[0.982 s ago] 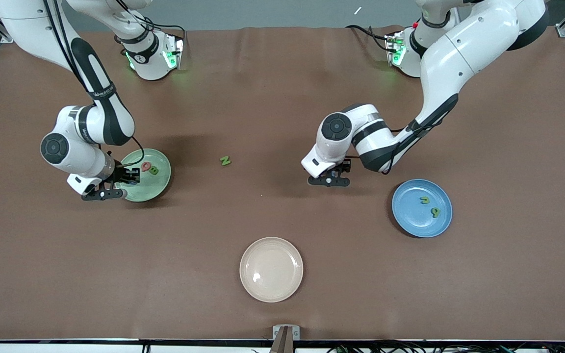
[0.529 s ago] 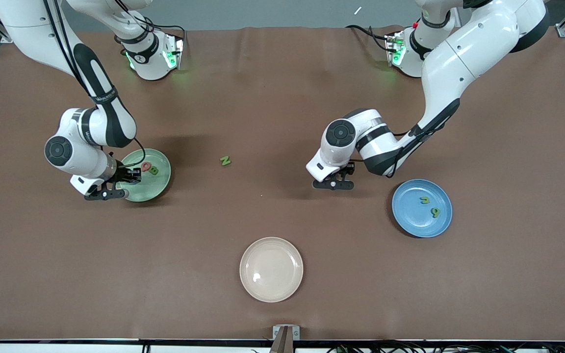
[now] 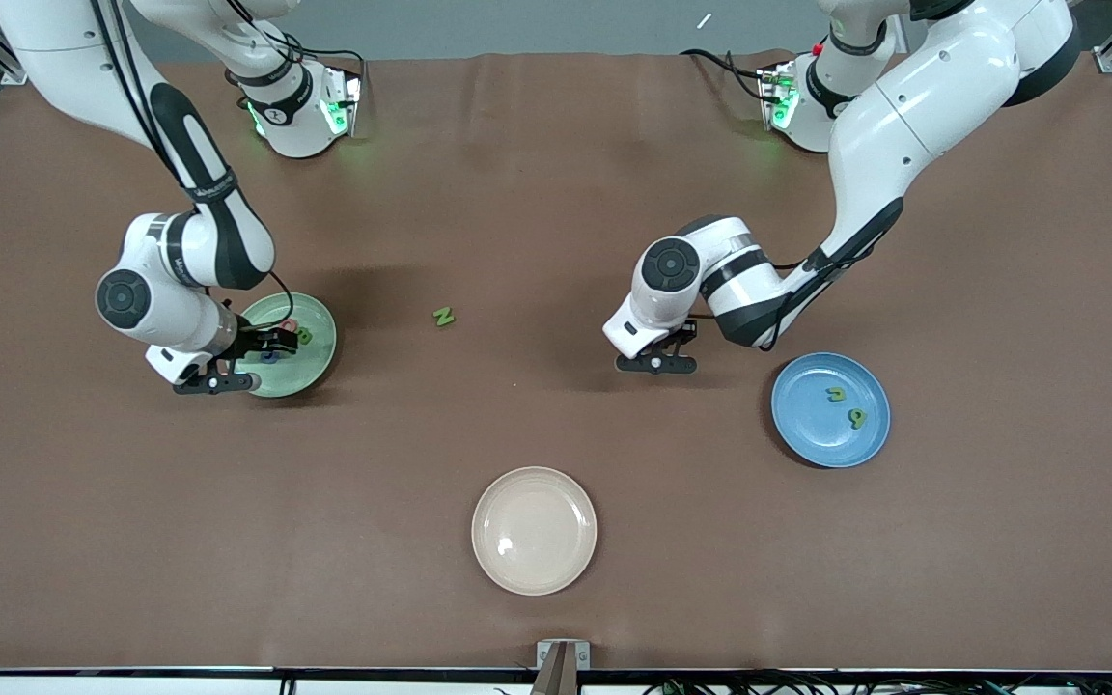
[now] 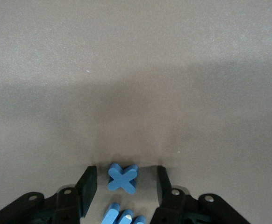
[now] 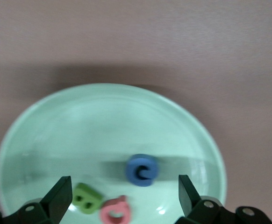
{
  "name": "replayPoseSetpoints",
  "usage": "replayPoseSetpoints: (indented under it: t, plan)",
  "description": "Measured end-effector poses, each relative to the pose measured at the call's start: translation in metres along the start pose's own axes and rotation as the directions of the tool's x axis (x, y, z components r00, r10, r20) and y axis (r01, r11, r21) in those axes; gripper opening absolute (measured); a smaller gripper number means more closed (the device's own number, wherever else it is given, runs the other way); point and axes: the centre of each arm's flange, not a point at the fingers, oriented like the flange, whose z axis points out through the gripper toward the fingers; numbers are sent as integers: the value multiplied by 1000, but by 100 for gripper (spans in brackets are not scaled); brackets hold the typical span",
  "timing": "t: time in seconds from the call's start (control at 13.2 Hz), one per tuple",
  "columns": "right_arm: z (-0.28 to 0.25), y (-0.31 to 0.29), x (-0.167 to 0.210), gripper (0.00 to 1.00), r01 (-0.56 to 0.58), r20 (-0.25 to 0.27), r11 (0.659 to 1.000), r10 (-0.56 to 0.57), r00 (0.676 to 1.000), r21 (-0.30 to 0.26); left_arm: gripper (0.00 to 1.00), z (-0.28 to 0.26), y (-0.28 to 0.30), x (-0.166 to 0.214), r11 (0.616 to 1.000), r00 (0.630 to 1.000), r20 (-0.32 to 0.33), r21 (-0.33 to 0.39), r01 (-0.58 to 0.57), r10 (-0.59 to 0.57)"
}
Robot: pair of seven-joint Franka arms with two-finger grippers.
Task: Sort upper and lower case letters into plates
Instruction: 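Lower the left gripper to the x while the right gripper drops c, then grasp the blue x with the left gripper while the right grasps N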
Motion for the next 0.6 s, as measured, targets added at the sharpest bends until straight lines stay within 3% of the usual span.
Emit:
replayPoseSetpoints:
  t: [0.15, 0.38, 0.6]
  plan:
    - [-4, -47, -1, 100, -49, -8, 999, 48, 999, -8, 46, 0, 0, 0, 1000, 1000, 0, -2, -1, 1]
    - [-3, -131, -15, 100, -154, -20, 988, 153, 988, -22, 39, 0, 1, 0, 1000, 1000, -3, -6, -2, 2]
    - [0, -186, -32, 100, -311, -36, 950, 310, 950, -26, 28, -1, 2, -1, 1000, 1000, -5, -10, 5, -5]
